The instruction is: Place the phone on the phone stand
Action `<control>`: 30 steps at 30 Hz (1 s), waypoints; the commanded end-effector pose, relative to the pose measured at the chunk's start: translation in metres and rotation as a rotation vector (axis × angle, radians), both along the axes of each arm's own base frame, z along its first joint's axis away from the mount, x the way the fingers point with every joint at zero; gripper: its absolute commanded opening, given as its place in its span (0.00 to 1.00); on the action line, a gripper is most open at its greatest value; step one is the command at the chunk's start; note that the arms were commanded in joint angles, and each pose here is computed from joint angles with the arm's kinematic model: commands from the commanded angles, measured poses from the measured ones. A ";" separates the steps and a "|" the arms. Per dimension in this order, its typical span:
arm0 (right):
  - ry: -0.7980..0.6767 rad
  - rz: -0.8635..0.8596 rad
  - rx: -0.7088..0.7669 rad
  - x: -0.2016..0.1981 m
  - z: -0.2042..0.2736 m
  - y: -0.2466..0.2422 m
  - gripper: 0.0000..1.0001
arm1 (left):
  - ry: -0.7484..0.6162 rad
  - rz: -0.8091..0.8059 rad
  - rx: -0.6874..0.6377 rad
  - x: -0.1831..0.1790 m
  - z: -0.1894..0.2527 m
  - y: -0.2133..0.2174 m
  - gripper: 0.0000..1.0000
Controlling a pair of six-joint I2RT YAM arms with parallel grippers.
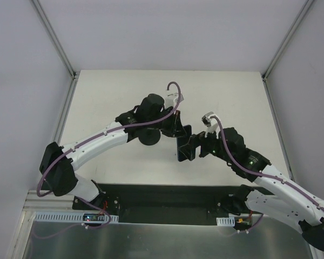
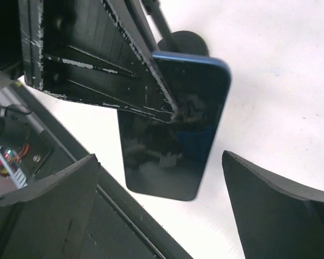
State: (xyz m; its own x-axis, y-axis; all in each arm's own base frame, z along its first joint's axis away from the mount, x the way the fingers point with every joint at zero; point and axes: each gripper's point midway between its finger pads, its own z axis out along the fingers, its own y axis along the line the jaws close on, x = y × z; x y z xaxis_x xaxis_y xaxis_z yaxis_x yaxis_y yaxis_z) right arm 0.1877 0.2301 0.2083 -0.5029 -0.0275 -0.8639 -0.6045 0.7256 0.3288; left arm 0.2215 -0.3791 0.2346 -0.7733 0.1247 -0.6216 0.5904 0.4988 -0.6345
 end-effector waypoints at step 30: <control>-0.049 0.744 0.416 -0.096 0.072 0.076 0.75 | -0.498 -0.291 -0.510 -0.108 0.121 0.066 0.00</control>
